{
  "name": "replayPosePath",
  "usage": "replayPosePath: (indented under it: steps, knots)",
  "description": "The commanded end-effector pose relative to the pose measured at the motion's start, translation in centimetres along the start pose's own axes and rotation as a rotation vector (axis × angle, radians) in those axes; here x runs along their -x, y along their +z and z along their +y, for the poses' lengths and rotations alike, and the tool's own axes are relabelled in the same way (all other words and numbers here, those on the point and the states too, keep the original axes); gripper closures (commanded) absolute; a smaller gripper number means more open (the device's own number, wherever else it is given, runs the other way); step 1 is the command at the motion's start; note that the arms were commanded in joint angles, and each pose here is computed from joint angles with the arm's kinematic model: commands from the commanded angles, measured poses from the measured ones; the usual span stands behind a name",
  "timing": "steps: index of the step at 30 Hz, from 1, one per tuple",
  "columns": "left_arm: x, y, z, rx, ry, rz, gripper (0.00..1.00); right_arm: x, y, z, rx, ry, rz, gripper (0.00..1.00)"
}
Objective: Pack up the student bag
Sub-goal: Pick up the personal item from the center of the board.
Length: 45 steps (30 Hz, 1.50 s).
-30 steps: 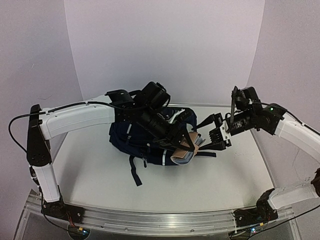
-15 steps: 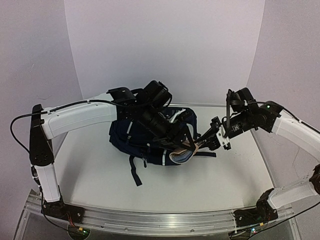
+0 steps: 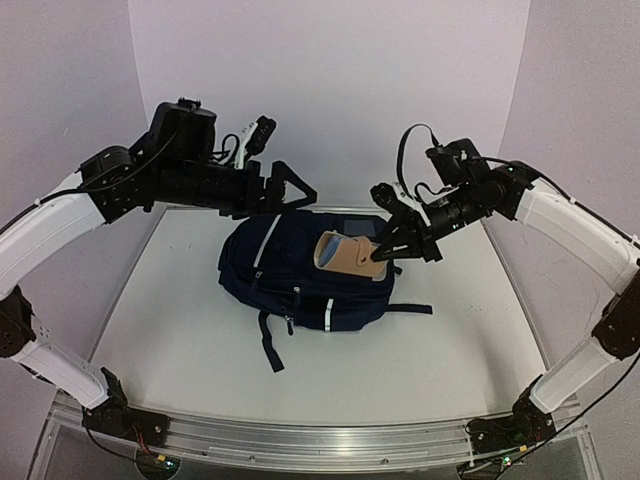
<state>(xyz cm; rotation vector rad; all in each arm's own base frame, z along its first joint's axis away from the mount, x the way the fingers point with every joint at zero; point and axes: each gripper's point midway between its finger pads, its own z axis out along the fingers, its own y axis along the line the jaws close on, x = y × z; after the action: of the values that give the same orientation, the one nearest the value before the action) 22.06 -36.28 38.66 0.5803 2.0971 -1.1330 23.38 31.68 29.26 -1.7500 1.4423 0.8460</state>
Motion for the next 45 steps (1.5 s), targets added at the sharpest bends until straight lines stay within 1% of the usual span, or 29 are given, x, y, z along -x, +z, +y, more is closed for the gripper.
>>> replayPosePath:
  steps: [1,4,6,12,16,19,25,27,28,29,30,31,33,34,35,38,42,45]
  knots:
    - [-1.9,2.2,-0.9,-0.075,0.105,0.077,0.03,0.2,-0.4,1.4,0.14,0.261,-0.019,1.0]
    - [-3.1,3.2,-1.6,-0.143,0.14,0.121,0.06,0.1,-0.6,1.5,0.199,0.347,-0.033,1.0]
    - [-4.0,4.2,-1.7,-0.158,0.169,0.155,0.07,0.0,-0.9,1.4,0.235,0.392,-0.044,1.0]
    - [-5.1,6.3,-1.3,-0.18,0.19,0.189,0.06,0.1,-1.2,2.3,0.288,0.404,-0.053,1.0]
    - [-6.1,7.4,-1.3,-0.2,0.176,0.248,0.11,0.2,-1.3,2.3,0.286,0.405,-0.054,1.0]
    - [-6.6,7.8,-1.5,-0.226,0.166,0.284,0.23,0.2,-1.2,2.1,0.284,0.406,-0.052,1.0]
    - [-6.1,7.6,-2.7,-0.288,0.145,0.257,0.6,0.3,-0.7,1.1,0.282,0.429,-0.048,0.99]
    - [-5.6,7.3,-2.8,-0.302,0.128,0.23,0.73,0.1,-0.5,0.5,0.271,0.441,-0.036,0.89]
    - [-5.0,7.1,-2.9,-0.313,0.118,0.203,0.81,-0.1,-0.3,0.1,0.264,0.458,-0.026,0.82]
    - [-4.6,7.1,-2.6,-0.309,0.1,0.186,0.9,-0.5,-0.3,-0.6,0.25,0.491,-0.019,0.72]
    - [-4.2,7.0,-2.0,-0.285,0.08,0.167,0.96,-1.1,-0.4,-1.5,0.233,0.533,-0.015,0.62]
    - [-3.7,7.1,-1.0,-0.24,0.053,0.147,1.0,-1.8,-0.3,-2.6,0.205,0.582,-0.015,0.52]
    - [-2.6,6.8,1.8,-0.144,-0.012,0.101,1.0,-4.6,-0.1,-5.5,0.104,0.773,-0.003,0.4]
    - [-1.7,6.5,3.3,-0.096,-0.033,0.066,1.0,-5.5,-0.2,-6.9,0.048,0.8,-0.019,0.37]
    - [-0.9,6.3,4.5,-0.06,-0.054,0.036,1.0,-6.8,0.2,-7.5,-0.009,0.858,-0.008,0.36]
    - [1.0,6.2,8.4,0.054,-0.125,-0.019,1.0,-8.5,0.2,-10.4,-0.215,0.875,-0.031,0.34]
    - [0.7,6.9,14.1,0.223,-0.252,0.015,1.0,-10.9,0.8,-12.9,-0.383,0.917,0.034,0.36]
    - [0.3,7.1,16.7,0.293,-0.316,0.03,1.0,-11.7,1.4,-14.6,-0.473,0.947,0.071,0.39]
